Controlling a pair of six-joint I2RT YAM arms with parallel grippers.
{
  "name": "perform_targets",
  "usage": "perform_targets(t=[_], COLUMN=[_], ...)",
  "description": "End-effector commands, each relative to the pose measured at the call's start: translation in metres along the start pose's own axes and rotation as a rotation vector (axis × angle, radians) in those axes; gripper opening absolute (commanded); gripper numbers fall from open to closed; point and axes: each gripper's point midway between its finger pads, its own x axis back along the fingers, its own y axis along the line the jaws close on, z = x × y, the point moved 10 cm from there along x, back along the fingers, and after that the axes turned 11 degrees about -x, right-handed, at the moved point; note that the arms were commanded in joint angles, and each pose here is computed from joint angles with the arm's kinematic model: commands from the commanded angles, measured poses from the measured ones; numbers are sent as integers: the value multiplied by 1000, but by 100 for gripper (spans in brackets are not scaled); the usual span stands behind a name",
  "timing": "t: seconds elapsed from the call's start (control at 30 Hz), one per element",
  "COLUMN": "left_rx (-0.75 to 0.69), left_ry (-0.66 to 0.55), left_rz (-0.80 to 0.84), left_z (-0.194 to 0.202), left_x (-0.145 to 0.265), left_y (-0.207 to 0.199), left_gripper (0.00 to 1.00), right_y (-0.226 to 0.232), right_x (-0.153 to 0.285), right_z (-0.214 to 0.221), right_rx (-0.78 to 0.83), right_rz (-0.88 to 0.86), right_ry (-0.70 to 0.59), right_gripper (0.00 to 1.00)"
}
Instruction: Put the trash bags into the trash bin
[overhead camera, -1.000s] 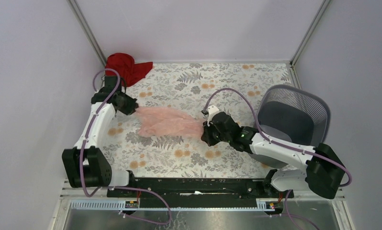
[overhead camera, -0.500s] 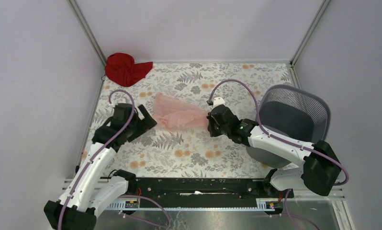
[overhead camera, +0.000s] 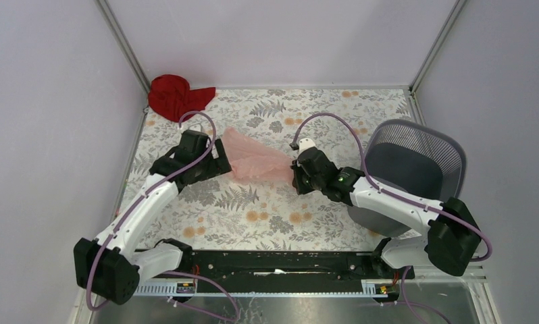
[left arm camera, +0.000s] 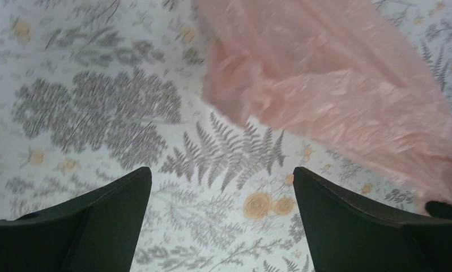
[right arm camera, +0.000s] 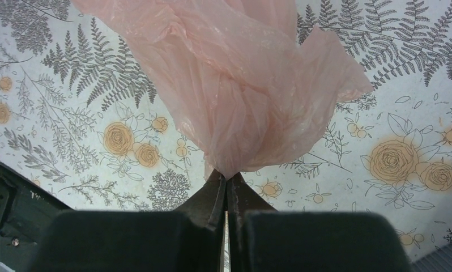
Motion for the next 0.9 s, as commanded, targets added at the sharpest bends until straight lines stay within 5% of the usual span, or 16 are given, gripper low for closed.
perform_targets(t=[0.0,0.2,0.37,0.43,0.63,0.77,0.87], left_rx=[-47,-64,-89,-84,-37,4,-16], left_ry=[-75,-75,-106,-177,-499,-583,-563], left_rz=[81,32,-3,8,158,146,209], left_z=[-23,-32,-46,-54,-54,-43,-39], left_x=[-16,-40,-28,-3,103,145,163], left_y=[-15,-17,-17,-17,-6,8,5], left_gripper=[99,87,19,0,0,0,0], right_y=[2,-1,-4,-6,-13,-1,15], right_x=[12,14,16,17,18,21,29], right_z=[-8,-3,-1,-2,-10,-20,-25], right_rx=[12,19,24,34,55,48,43], right_rz=[-45,-47,-34,-17,98,49,-99], right_ry=[-41,-34,-32,-36,-86,-69,-19], right_gripper=[0,0,0,0,0,1,19])
